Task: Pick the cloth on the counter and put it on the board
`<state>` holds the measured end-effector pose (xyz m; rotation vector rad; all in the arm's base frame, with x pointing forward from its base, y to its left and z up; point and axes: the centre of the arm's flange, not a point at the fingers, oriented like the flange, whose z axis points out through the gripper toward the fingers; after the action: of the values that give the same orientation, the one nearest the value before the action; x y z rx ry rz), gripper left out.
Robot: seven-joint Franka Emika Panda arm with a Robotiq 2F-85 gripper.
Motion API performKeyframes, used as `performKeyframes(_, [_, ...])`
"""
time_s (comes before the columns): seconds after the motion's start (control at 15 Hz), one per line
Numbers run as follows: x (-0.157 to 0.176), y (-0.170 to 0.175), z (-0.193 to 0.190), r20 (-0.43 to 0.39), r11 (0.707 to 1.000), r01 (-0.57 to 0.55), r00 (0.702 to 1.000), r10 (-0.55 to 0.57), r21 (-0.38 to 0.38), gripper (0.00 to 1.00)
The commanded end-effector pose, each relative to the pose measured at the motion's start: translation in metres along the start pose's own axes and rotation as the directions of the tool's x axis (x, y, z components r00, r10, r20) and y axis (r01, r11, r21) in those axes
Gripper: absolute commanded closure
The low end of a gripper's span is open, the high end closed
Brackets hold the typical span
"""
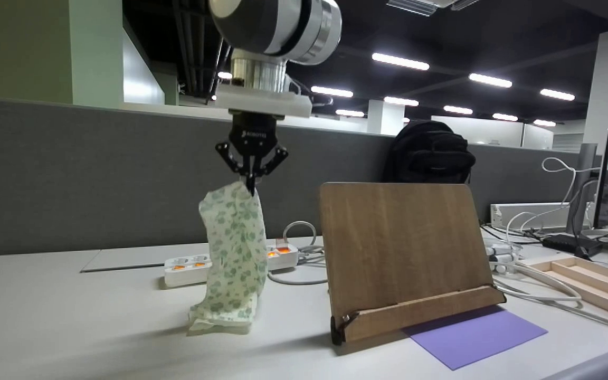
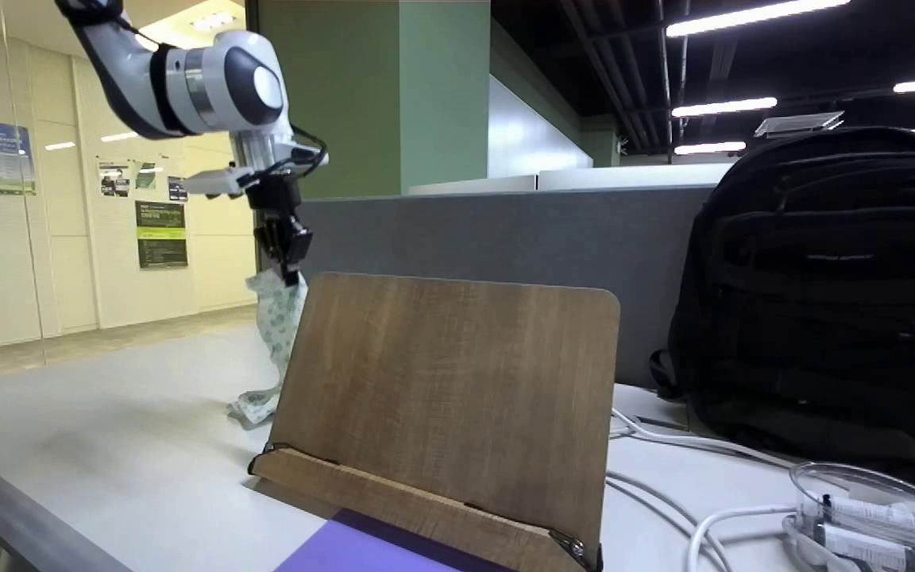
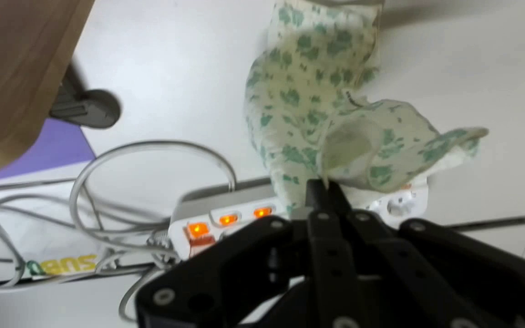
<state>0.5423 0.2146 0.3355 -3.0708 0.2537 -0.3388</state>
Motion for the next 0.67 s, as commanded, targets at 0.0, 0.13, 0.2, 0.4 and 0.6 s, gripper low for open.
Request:
performKeyframes(0.0, [0.053,0.026,-0.079,-0.09,0.997,-0.082,0.993,0.082,0.001,1.0])
performKeyframes(0.13, [0.072,0.048,-0.124,-0.159,0.992,-0.124,0.98,0.122,-0.001,1.0])
performKeyframes(0.2, [0.079,0.061,-0.148,-0.191,0.99,-0.144,0.971,0.141,-0.003,1.0])
performKeyframes(0.4, [0.085,0.093,-0.21,-0.253,0.982,-0.187,0.951,0.181,-0.001,1.0])
performKeyframes(0.6, [0.065,0.121,-0.245,-0.261,0.977,-0.215,0.943,0.206,-0.009,1.0])
